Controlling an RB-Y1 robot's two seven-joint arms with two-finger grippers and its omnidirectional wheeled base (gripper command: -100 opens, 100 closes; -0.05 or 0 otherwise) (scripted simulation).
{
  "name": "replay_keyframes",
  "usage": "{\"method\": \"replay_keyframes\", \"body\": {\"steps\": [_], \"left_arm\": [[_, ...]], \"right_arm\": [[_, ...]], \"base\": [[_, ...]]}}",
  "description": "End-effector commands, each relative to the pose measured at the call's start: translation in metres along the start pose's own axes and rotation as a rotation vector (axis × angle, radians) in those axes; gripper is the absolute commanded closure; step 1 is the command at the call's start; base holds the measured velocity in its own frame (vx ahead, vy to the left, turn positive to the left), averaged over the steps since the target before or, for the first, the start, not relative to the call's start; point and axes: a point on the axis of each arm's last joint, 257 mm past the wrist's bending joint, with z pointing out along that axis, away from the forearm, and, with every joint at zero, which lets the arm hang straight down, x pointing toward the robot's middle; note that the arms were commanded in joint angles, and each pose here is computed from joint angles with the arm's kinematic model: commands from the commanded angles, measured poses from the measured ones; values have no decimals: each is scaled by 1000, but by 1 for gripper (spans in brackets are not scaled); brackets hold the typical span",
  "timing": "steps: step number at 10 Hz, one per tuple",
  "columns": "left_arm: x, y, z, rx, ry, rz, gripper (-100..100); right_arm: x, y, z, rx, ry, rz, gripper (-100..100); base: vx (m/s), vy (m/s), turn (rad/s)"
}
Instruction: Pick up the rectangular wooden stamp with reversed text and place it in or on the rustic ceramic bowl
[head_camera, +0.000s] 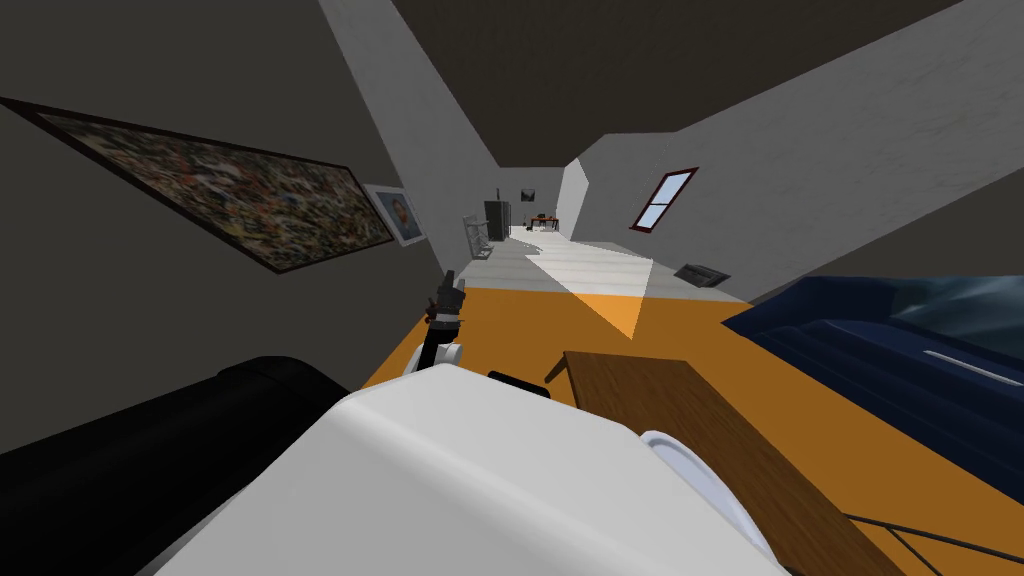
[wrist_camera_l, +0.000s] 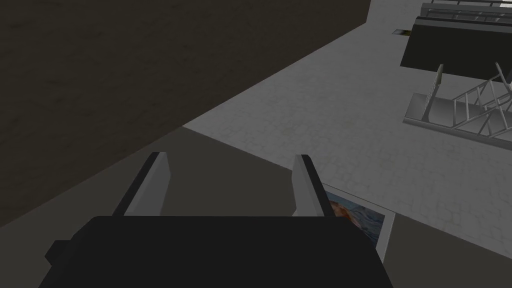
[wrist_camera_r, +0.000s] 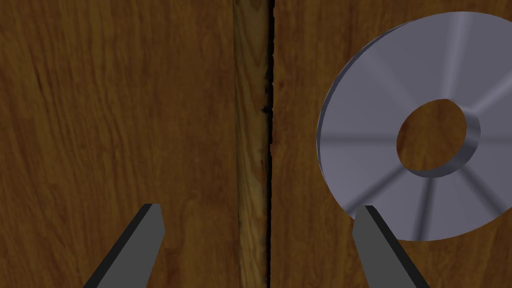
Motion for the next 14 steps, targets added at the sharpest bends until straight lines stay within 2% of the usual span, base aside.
{"method": "replay_keyframes", "body": {"steps": [1, 2, 3, 4, 8, 9, 10, 12, 13, 14], "left_arm": [[0, 0, 0, 0, 0, 0, 0], [0, 0, 0, 0, 0, 0, 0], [0, 0, 0, 0, 0, 0, 0], [0, 0, 0, 0, 0, 0, 0], [0, 0, 0, 0, 0, 0, 0], [0, 0, 0, 0, 0, 0, 0], [0, 0, 0, 0, 0, 0, 0], [0, 0, 0, 0, 0, 0, 0], [0, 0, 0, 0, 0, 0, 0], [0, 0, 0, 0, 0, 0, 0]], "right_arm": [[1, 1, 2, -1, 1, -1, -100], [0, 10, 9, -2, 2, 3, -100], [0, 6, 6, -2, 1, 2, -100], [0, 7, 7, -4, 1, 1, 100], [0, 7, 7, -4, 1, 2, 100], [0, 7, 7, -4, 1, 2, 0], [1, -5, -3, 1, 1, -4, 100], [1, -5, -3, 1, 1, -4, 100], [1, -14, -11, 2, 0, -9, 100], [1, -10, -7, 2, 1, -7, 100]], "base": [[-6, -20, 3], [-6, -31, 38], [-3, -17, 12], [0, 0, 0], [0, 0, 0], [0, 0, 0], [6, 42, -59], [10, 43, -22], [12, 39, -30], [7, 20, -7]]}}
